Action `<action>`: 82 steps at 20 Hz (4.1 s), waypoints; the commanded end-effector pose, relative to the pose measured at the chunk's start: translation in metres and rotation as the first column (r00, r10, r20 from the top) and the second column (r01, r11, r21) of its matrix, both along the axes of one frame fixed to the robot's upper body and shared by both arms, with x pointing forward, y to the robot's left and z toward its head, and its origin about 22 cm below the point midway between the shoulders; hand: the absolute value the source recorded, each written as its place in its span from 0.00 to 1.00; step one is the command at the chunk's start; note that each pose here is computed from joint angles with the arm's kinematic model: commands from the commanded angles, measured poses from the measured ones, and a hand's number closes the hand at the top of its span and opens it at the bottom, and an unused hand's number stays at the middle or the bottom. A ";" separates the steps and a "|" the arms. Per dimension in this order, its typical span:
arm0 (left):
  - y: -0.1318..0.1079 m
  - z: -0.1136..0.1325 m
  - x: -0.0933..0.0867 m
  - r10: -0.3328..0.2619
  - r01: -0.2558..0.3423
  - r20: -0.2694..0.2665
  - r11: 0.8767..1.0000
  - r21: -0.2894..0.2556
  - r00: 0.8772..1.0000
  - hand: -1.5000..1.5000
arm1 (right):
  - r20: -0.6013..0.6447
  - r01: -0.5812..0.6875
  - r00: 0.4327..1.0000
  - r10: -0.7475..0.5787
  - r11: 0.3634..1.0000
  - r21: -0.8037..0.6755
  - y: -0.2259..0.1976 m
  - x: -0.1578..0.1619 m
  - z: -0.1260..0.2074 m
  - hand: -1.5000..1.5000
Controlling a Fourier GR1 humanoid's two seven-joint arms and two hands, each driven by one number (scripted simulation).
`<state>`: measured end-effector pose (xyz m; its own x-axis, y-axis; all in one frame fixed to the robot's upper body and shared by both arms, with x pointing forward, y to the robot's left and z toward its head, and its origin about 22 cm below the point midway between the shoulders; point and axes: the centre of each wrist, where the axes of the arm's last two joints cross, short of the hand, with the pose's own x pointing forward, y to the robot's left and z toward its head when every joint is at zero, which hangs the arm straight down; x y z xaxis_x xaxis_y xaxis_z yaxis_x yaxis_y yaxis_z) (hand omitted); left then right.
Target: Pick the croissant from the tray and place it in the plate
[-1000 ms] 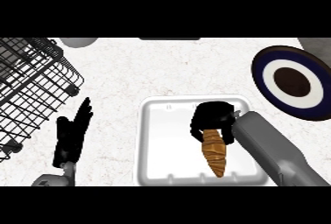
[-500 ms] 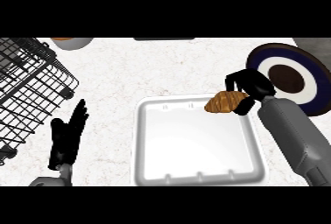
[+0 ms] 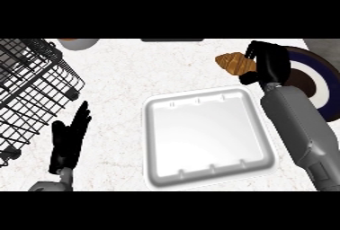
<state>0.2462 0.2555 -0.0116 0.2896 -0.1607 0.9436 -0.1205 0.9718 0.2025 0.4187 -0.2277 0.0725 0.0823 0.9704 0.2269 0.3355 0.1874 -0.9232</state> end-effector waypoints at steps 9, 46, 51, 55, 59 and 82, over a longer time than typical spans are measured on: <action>-0.020 -0.010 0.003 -0.006 0.006 0.006 1.000 0.011 1.000 0.50 | 0.191 0.317 0.925 -0.328 0.945 0.085 -0.033 0.001 0.045 1.00; -0.002 0.007 0.009 -0.017 0.017 0.002 1.000 -0.018 1.000 0.50 | 0.134 -0.012 0.988 -0.081 0.814 0.580 -0.188 -0.017 0.026 0.00; 0.004 0.003 0.010 -0.002 0.002 -0.011 1.000 0.007 1.000 0.50 | 0.183 -0.096 0.982 -0.051 0.698 0.710 -0.225 -0.045 0.013 0.00; -0.021 0.006 0.010 -0.016 0.017 0.019 1.000 -0.013 1.000 0.50 | 0.197 -0.125 0.980 -0.030 0.679 0.724 -0.249 -0.068 -0.001 0.00; -0.005 0.016 0.010 -0.028 0.028 0.003 1.000 -0.009 1.000 0.50 | 0.216 -0.173 0.976 0.019 0.668 0.724 -0.247 -0.079 -0.026 0.00; -0.007 0.001 0.007 -0.027 0.027 0.015 1.000 -0.004 1.000 0.50 | 0.143 0.001 0.982 -0.126 0.754 0.657 -0.264 -0.091 -0.026 0.00</action>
<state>0.2513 0.2503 -0.0108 0.2737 -0.1668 0.9472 -0.0971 0.9750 0.1998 0.3391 -0.4692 0.0343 0.0053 0.5666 0.8240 0.4881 0.7177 -0.4966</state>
